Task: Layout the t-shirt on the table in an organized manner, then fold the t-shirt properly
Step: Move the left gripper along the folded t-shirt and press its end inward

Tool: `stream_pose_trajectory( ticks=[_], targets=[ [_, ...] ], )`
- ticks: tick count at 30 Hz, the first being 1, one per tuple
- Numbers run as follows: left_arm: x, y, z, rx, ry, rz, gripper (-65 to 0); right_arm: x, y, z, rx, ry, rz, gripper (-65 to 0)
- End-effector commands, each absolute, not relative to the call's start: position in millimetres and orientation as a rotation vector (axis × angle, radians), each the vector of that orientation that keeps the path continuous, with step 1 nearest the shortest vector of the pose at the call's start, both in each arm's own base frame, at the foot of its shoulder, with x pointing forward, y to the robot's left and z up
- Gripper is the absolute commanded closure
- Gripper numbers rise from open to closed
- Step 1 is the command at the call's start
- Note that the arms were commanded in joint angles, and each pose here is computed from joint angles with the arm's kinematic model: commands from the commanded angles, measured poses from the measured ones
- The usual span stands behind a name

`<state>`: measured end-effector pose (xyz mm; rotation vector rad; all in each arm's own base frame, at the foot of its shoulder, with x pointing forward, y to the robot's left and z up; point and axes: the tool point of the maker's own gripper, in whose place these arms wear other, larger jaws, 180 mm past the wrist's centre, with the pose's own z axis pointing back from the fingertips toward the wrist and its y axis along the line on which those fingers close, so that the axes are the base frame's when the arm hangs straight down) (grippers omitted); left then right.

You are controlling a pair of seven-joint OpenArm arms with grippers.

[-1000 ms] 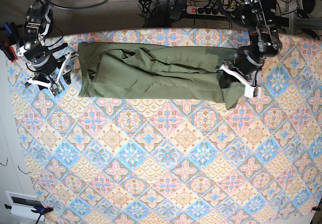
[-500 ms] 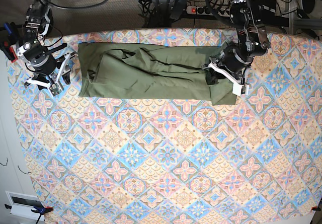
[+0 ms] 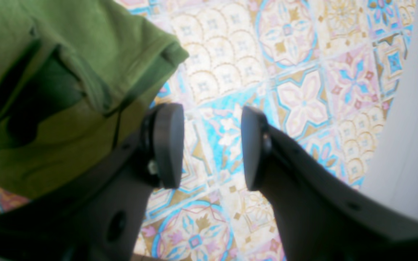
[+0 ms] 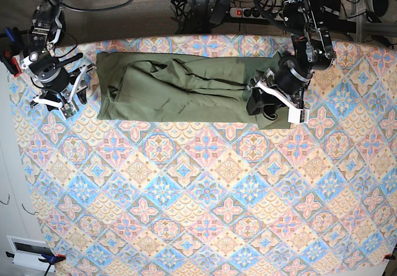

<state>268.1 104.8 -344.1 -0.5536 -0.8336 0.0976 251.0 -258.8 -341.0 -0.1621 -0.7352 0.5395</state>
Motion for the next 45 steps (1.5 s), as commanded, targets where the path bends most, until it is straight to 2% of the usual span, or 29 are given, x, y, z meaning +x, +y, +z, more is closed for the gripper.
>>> stream_pose_trajectory(
  ticks=[1, 6, 12, 18, 23, 35, 45],
  targets=[
    [273.6, 101.2, -328.3, -0.578, -0.885, 0.083, -27.9, 258.9, -260.6, -326.8, -0.18, -0.781, 0.551, -24.6],
    [269.8, 80.6, -298.1, -0.686, -0.942, 0.055, -27.9, 258.9, -260.1, -326.9, -0.179, -0.781, 0.552, -24.6],
    [262.6, 72.2, -300.9, -0.713, -0.896, 0.022, -27.8, 258.9, -260.1, -326.9, -0.179, -0.781, 0.552, -24.6],
    [250.0, 113.8, -312.3, -0.585, -0.866, -0.06, -27.2, 258.9, -261.6, -326.4, -0.182, -0.782, 0.549, -24.6],
    [227.9, 144.2, -328.5, -0.488, -0.781, -0.108, -27.2, 258.9, -260.1, -326.9, -0.179, -0.781, 0.552, -24.6],
    [176.5, 178.7, -356.2, -0.378, -0.589, -0.2, -27.2, 259.5, -259.6, -326.7, -0.178, -0.782, 0.554, -24.6],
    [173.3, 100.7, -386.2, -0.506, -0.513, -0.307, -27.2, 259.0, -259.1, -327.3, -0.177, -0.78, 0.555, -24.6]
  ],
)
